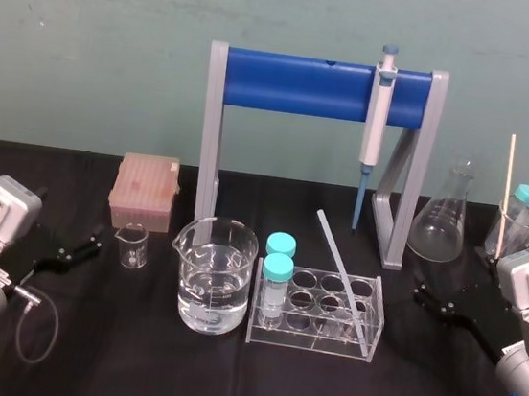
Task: Pick up the stirring rod with one hand, then place it down.
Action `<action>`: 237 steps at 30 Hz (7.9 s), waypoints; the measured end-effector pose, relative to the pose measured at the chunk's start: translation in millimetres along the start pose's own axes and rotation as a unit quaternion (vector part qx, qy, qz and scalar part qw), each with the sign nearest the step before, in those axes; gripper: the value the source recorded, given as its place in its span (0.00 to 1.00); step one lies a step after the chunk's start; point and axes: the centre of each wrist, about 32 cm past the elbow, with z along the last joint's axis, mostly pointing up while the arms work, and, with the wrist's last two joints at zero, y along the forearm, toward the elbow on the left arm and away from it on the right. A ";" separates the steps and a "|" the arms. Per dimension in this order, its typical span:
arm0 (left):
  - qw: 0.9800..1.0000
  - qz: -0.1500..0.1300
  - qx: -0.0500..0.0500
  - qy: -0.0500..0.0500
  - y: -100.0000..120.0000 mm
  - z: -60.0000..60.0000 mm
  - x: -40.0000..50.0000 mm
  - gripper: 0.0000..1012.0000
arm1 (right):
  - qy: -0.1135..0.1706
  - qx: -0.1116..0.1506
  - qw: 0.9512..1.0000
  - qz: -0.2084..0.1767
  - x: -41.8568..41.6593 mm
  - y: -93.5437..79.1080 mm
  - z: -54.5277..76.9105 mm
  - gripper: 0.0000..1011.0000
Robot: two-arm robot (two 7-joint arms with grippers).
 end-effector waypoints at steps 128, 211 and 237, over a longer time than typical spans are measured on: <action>1.000 0.000 0.000 0.000 0.0 0.0 0.0 0.99 | 0.097 0.071 0.963 0.240 -8.4 66.4 29.7 0.99; 1.000 0.000 0.000 0.000 0.0 0.0 0.0 0.99 | 0.103 0.333 0.934 0.074 -14.0 64.1 33.5 0.07; 1.000 0.000 0.000 0.000 0.0 0.0 0.0 0.99 | 0.109 0.328 0.936 0.072 -15.3 63.4 28.7 0.07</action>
